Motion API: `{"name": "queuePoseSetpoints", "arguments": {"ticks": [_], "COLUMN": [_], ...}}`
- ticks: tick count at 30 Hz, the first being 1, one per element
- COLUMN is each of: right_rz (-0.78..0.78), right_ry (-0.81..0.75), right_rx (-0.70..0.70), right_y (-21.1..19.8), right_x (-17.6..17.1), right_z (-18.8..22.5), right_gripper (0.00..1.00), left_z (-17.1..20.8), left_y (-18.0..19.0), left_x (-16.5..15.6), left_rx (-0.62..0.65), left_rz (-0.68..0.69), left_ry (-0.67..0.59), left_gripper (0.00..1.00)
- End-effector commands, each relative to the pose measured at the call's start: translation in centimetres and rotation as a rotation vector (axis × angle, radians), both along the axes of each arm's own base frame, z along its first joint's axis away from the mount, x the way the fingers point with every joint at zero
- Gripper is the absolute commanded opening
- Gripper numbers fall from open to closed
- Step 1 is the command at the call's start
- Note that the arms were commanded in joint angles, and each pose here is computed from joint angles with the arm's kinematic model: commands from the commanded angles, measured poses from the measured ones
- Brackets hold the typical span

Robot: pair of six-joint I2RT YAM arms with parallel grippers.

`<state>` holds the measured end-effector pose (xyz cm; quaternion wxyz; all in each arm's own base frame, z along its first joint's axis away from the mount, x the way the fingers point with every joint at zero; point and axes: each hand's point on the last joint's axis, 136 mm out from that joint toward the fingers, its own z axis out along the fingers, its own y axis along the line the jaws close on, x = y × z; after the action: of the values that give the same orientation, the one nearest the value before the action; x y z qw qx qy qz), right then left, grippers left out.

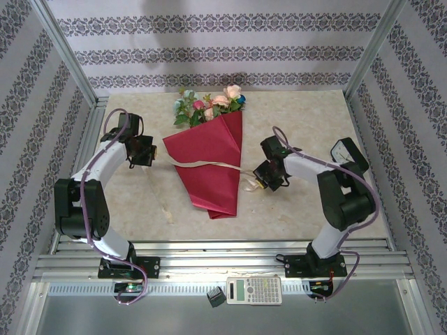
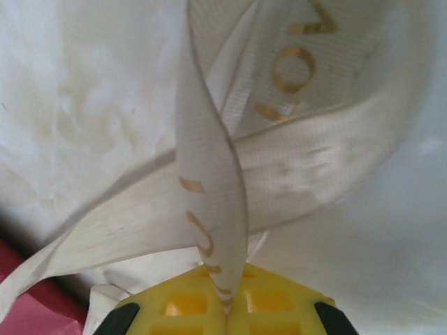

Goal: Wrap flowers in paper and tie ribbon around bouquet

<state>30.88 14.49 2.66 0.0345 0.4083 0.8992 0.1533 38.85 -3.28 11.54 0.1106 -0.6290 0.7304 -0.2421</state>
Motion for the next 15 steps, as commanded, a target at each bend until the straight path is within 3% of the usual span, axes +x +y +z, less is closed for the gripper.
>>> {"name": "queuePoseSetpoints", "arguments": {"ticks": [1, 6, 12, 13, 15], "right_rz": [-0.005, 0.088, 0.132, 0.129, 0.121], "right_ry": [-0.102, -0.185, -0.056, -0.037, -0.011], "right_rx": [-0.163, -0.193, -0.328, -0.328, -0.305], "right_y": [-5.2, -8.1, -11.6, -11.8, -11.8], "right_x": [0.1, 2.7, 3.7, 3.7, 3.6], "right_z": [4.2, 7.3, 6.1, 5.4, 4.7], "right_gripper": [0.0, 0.0, 0.01, 0.09, 0.3], "left_z": [0.5, 0.4, -1.2, -1.2, -1.1], "left_y": [1.5, 2.8, 3.6, 3.7, 3.9], "left_x": [-0.8, -2.5, -5.2, -5.6, -6.2], "left_rx": [0.024, 0.07, 0.104, 0.11, 0.123], "left_rz": [-0.001, 0.009, 0.04, 0.042, 0.041], "left_ry": [0.018, 0.068, 0.154, 0.166, 0.189], "left_gripper": [0.0, 0.0, 0.0, 0.0, 0.19]}}
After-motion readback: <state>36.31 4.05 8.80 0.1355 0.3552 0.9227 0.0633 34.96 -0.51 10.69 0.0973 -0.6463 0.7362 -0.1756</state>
